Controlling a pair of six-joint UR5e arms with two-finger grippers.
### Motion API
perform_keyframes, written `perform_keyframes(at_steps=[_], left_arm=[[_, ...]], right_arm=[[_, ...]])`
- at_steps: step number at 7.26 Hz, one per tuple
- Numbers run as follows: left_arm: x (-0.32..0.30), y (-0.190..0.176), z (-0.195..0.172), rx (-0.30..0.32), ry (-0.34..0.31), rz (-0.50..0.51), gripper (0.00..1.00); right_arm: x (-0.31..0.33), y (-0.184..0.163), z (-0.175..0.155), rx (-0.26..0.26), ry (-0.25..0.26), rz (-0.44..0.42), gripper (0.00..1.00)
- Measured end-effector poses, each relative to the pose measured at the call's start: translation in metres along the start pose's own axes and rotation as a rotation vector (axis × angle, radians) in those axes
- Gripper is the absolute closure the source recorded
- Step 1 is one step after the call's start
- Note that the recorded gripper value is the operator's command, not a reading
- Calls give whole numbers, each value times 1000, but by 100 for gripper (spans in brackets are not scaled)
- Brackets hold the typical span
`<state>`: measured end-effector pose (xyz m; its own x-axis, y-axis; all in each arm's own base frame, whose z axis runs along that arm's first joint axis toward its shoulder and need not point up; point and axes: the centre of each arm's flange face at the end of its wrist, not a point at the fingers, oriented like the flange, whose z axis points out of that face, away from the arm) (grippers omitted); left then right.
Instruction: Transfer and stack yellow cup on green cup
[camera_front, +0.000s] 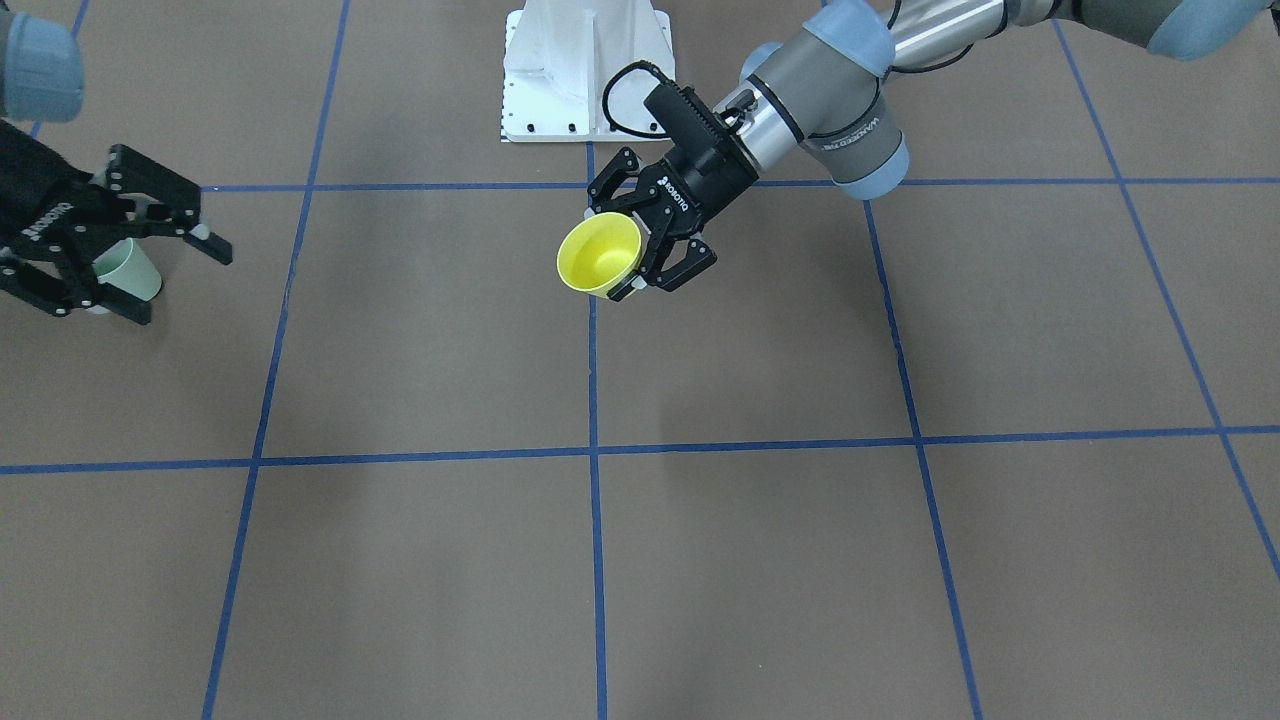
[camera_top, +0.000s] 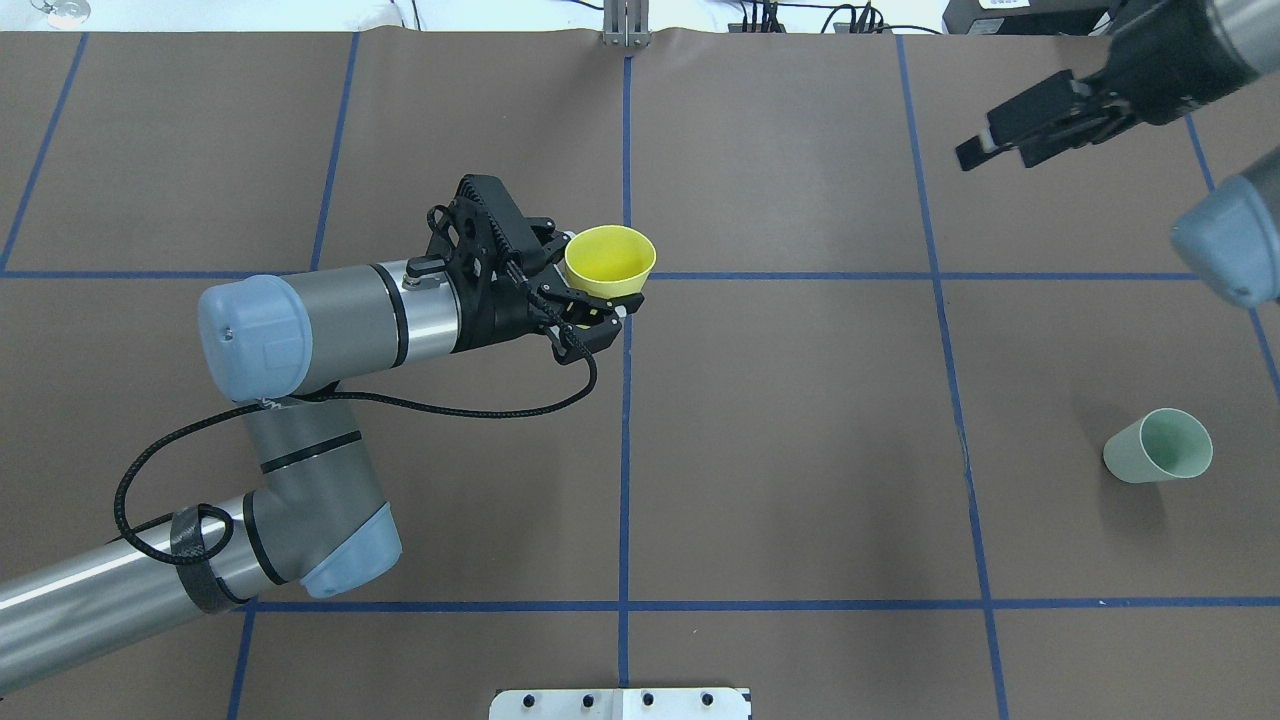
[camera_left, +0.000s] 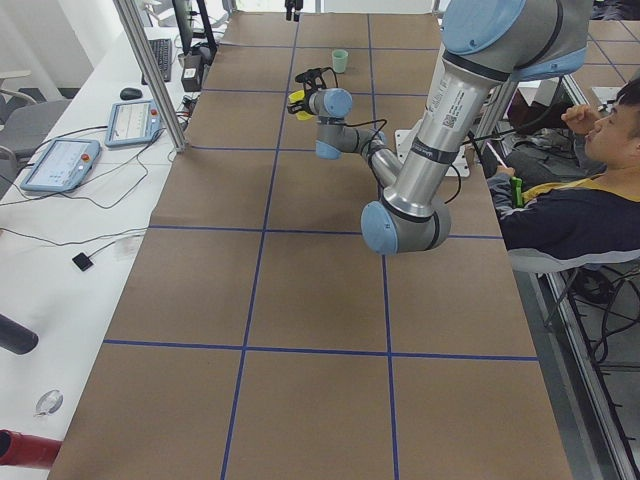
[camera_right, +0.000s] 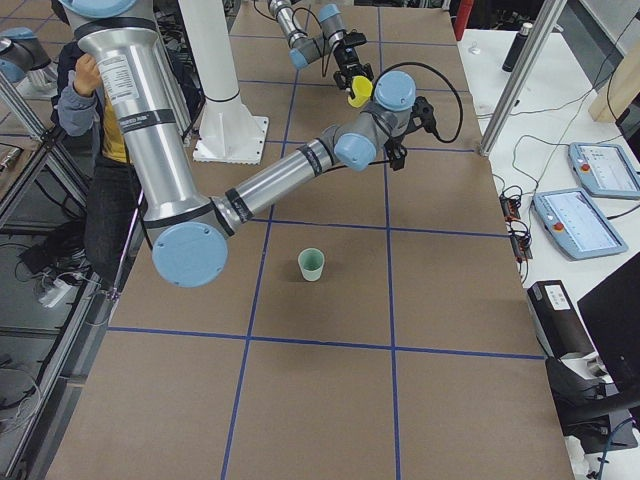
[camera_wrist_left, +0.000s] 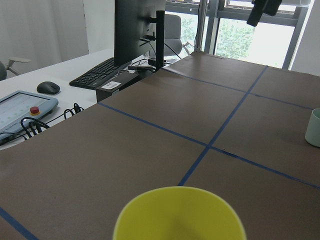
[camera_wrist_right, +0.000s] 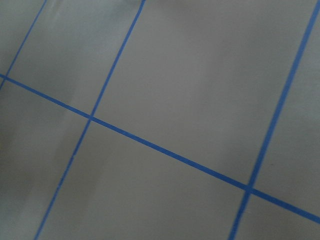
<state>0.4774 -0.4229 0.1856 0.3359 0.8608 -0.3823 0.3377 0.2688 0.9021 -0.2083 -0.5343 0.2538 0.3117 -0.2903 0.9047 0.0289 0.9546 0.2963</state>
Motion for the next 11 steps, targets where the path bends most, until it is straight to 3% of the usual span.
perform_keyframes(at_steps=[1, 2, 5, 11], left_arm=[[4, 0, 0, 10, 10, 1, 85], [7, 1, 1, 13, 17, 1, 84], [11, 4, 1, 17, 18, 57, 82], [21, 8, 2, 43, 15, 69, 80]], right_arm=[[-52, -5, 33, -18, -12, 73, 1], [-96, -10, 58, -28, 8, 127, 1], [-186, -20, 94, -69, 90, 197, 0], [-207, -14, 152, -131, 134, 217, 2]])
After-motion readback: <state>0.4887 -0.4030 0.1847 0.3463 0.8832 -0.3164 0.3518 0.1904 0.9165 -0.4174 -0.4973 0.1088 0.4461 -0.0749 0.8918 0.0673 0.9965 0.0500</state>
